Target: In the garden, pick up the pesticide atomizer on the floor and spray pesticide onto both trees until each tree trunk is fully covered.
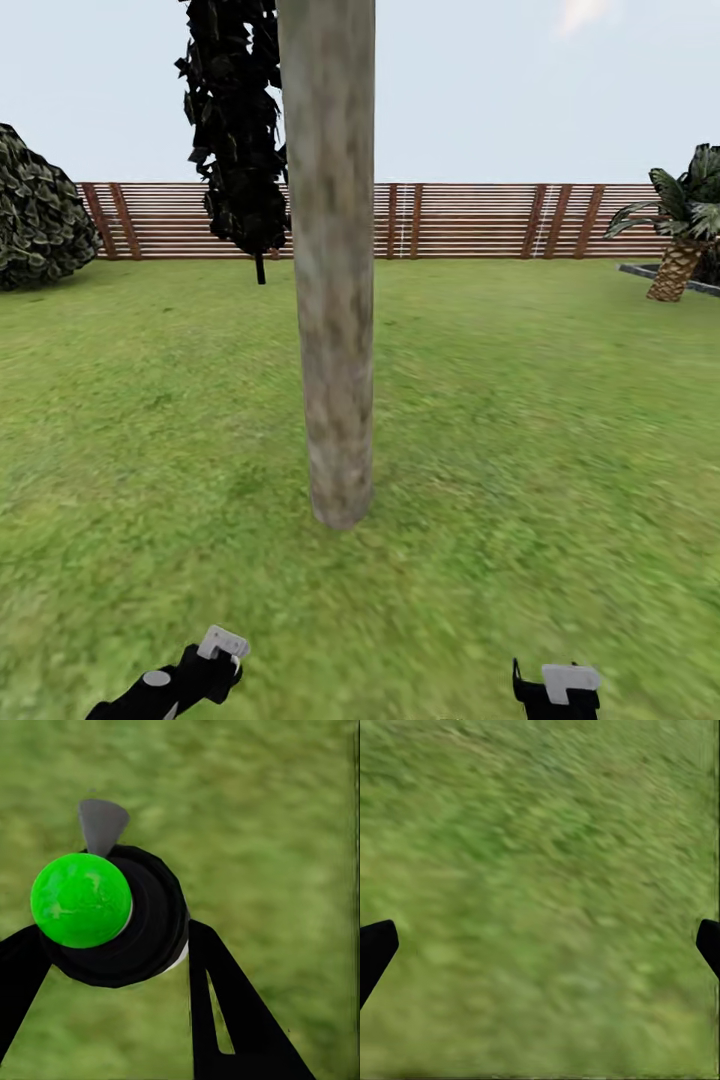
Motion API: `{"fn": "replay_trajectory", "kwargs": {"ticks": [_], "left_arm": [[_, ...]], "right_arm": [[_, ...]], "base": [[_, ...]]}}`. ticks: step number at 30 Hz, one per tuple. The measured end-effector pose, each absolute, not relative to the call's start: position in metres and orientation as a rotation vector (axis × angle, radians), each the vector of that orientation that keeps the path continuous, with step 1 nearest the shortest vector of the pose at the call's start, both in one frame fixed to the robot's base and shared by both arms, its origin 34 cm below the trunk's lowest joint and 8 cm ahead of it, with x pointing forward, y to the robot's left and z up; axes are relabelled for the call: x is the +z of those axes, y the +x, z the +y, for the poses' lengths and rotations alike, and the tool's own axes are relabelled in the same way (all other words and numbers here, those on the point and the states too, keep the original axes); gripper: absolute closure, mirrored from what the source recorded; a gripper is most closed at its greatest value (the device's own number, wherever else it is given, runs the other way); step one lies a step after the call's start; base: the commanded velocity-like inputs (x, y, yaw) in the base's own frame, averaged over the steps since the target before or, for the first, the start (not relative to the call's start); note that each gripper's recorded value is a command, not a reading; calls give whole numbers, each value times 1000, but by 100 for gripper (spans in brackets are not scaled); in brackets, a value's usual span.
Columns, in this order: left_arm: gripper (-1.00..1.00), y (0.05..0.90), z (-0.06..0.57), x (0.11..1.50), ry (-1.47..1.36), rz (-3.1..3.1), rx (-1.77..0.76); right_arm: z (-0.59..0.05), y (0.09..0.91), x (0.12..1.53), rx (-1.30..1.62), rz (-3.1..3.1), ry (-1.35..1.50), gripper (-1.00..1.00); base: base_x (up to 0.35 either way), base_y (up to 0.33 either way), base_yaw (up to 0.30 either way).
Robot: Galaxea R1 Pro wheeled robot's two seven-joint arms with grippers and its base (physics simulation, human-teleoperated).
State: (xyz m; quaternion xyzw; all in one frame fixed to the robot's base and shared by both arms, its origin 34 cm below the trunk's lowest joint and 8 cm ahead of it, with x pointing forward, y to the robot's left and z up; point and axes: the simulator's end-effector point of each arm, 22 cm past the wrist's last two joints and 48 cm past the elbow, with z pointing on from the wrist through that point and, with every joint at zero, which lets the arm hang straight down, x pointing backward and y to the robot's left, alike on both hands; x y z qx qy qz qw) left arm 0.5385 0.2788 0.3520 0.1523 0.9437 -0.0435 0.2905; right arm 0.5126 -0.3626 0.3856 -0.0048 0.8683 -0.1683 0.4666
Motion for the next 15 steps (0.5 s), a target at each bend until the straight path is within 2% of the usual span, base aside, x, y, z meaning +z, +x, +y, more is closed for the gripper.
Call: {"fn": "replay_trajectory", "kwargs": {"ticks": [15], "left_arm": [[100,544,275,355,418,2495,-104]], "right_arm": [[-365,511,385,-416,2134,6,-100]], "base": [[0,0,-300]]}}
